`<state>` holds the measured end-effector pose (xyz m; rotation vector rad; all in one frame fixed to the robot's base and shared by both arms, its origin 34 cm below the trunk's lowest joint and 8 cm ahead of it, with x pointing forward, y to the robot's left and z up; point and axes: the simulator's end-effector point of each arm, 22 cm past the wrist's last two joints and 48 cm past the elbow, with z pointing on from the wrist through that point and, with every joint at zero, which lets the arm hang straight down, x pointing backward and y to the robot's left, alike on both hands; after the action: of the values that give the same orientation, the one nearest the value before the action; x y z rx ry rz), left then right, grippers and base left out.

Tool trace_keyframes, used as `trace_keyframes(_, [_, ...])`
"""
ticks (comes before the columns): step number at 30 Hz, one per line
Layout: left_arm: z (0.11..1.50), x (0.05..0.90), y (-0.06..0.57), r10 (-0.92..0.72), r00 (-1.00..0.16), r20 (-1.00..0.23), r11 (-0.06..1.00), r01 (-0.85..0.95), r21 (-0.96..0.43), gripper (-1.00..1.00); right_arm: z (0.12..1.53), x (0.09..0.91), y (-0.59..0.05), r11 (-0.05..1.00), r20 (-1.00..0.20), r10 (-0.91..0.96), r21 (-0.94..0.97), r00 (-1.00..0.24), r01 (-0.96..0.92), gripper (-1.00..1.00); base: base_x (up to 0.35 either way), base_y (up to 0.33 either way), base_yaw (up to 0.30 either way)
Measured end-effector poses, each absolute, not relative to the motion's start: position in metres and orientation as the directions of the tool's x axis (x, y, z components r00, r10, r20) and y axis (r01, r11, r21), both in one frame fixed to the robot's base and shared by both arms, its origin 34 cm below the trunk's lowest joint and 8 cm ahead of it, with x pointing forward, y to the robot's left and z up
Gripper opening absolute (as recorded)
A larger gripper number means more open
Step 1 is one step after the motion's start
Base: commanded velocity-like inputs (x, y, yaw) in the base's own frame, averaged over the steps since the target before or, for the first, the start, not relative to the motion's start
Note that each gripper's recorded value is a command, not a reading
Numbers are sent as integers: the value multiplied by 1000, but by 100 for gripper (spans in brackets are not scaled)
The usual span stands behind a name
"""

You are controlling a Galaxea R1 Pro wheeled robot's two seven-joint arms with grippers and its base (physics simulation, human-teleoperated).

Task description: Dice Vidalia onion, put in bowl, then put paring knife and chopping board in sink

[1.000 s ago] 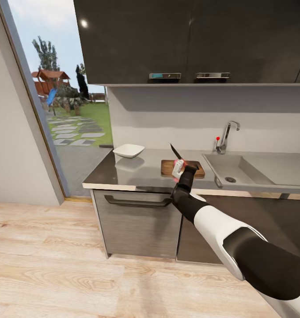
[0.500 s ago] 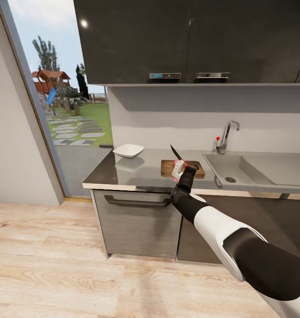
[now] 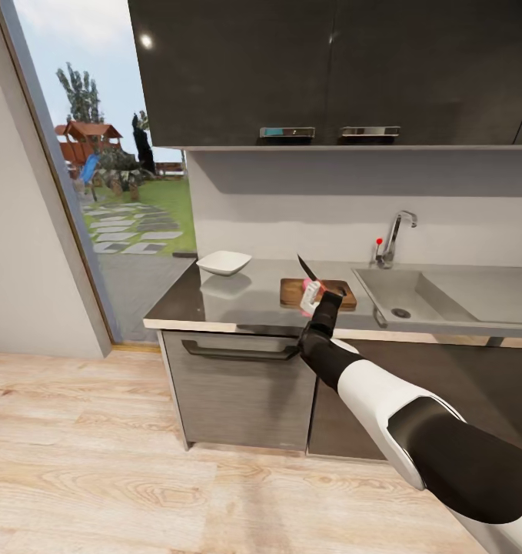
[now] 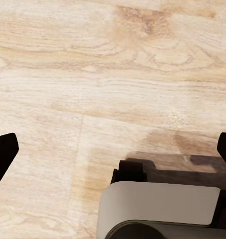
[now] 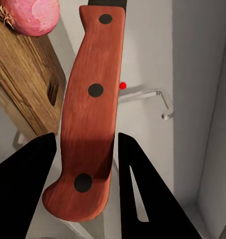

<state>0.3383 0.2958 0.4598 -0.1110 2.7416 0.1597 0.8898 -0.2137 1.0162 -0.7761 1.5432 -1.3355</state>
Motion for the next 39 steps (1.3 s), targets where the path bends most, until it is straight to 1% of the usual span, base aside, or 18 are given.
trace_keyframes(39, [460,338,295,-55,-921,-386,991,-99,95,100,1014,889,-215,209,-232,-895,-973,-381,102,-100,0,0,0])
